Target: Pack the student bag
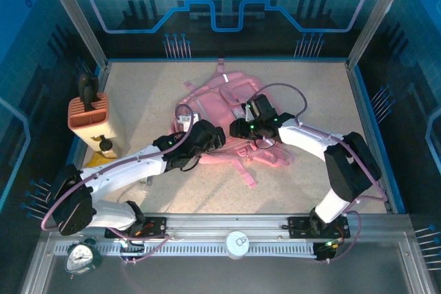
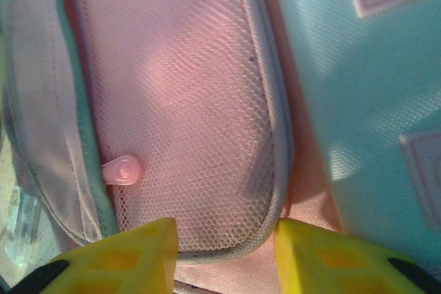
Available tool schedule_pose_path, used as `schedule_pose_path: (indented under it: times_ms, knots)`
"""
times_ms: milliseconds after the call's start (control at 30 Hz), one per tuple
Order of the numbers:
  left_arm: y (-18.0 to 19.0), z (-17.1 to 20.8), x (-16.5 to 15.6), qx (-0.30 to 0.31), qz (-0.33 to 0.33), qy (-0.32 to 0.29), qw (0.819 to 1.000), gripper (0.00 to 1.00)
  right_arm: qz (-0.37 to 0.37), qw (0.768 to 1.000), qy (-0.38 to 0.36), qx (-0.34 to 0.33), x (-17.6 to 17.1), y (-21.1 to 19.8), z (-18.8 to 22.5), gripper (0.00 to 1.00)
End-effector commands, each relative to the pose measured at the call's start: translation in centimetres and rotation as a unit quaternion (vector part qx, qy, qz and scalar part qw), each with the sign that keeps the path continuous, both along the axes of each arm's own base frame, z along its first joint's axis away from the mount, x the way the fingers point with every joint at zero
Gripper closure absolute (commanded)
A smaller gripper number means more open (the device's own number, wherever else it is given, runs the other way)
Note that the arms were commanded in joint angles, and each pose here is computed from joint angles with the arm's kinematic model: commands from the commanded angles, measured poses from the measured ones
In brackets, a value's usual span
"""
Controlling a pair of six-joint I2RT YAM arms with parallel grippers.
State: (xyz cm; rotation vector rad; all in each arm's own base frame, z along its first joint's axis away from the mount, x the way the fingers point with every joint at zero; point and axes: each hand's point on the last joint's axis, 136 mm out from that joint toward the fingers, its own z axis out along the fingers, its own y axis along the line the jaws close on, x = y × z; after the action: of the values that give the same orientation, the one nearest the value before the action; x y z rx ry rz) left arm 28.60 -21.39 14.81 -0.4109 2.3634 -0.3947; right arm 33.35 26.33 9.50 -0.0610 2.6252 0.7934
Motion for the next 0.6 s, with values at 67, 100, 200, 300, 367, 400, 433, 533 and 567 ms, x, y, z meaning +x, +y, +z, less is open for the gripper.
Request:
schedule_pose_path:
  times_ms: [67,100,200,300,367,400,433,533,567]
  knots:
    - [0.9,-1.2,-0.5,0.028,0.010,0.013,0.999,0.01,-0.009,0.999,-0.014,0.027,1.2,0.7,0.7,0.67]
    - [0.9,-1.1,-0.5,0.028,0.011,0.013,0.999,0.01,-0.009,0.999,-0.014,0.029,1.2,0.7,0.7,0.67]
    - [0.9,-1.1,-0.4,0.027,0.010,0.010,1.000,0.01,-0.016,1.000,-0.011,0.014,1.2,0.1,0.3,0.62]
    - [1.0,-1.4,-0.5,0.034,0.014,0.017,0.999,0.01,-0.030,0.999,-0.011,0.002,0.8,-0.8,-0.1,0.56]
    - [1.1,-1.6,-0.5,0.034,0.018,0.021,0.999,0.01,-0.035,0.999,-0.014,0.005,0.7,-1.0,0.0,0.55]
    - [1.1,-1.7,-0.5,0.033,0.018,0.021,0.999,0.01,-0.036,0.999,-0.015,0.006,0.8,-1.0,-0.1,0.56]
    - [1.0,-1.8,-0.5,0.033,0.018,0.019,0.999,0.01,-0.034,0.999,-0.015,0.005,0.9,-0.9,-0.1,0.57]
    - [1.0,-1.9,-0.4,0.039,0.018,0.022,0.999,0.01,-0.032,0.999,-0.006,0.005,1.2,-0.6,-0.8,0.61]
    - [1.0,-1.8,-0.3,0.040,0.019,0.023,0.999,0.01,-0.030,0.999,-0.001,0.012,1.3,-0.3,-0.9,0.64]
